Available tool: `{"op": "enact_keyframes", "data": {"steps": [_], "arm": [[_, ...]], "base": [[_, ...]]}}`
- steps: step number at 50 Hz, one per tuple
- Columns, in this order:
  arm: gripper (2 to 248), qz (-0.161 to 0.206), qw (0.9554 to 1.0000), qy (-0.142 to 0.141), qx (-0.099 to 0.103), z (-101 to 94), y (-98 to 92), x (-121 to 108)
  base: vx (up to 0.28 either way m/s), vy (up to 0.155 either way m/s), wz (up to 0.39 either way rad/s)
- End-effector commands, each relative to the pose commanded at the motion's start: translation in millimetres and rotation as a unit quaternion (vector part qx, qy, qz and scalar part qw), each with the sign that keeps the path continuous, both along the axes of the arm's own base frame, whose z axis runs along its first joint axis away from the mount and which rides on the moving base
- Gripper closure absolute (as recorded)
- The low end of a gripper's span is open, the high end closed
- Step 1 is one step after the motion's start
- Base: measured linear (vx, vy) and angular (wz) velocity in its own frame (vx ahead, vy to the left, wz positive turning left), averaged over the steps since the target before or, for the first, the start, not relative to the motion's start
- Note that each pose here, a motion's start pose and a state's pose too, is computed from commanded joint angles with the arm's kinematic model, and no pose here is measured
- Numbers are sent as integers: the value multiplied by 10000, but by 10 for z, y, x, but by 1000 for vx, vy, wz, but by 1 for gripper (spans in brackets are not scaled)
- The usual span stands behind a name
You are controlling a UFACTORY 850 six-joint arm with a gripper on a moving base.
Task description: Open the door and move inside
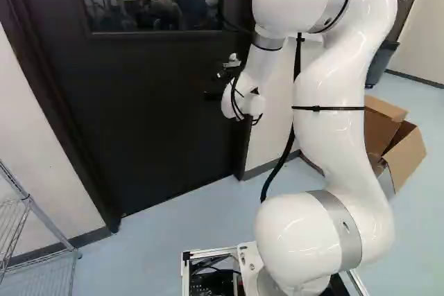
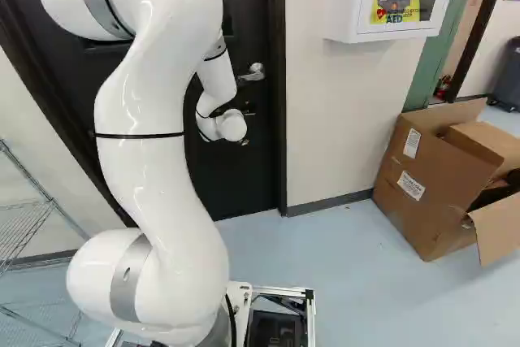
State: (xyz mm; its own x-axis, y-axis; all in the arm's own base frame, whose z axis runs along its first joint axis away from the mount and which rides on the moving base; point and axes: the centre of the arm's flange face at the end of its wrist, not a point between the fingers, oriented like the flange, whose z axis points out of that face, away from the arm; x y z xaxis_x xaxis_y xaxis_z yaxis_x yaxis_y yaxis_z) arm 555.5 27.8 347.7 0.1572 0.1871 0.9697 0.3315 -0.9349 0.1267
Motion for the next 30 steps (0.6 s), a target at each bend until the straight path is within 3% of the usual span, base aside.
{"op": "enact_keyframes", "data": {"steps": [30], "arm": [[3, 24, 9997, -253, -43, -84, -117, 576]], "base": [[0, 0, 0]]}}
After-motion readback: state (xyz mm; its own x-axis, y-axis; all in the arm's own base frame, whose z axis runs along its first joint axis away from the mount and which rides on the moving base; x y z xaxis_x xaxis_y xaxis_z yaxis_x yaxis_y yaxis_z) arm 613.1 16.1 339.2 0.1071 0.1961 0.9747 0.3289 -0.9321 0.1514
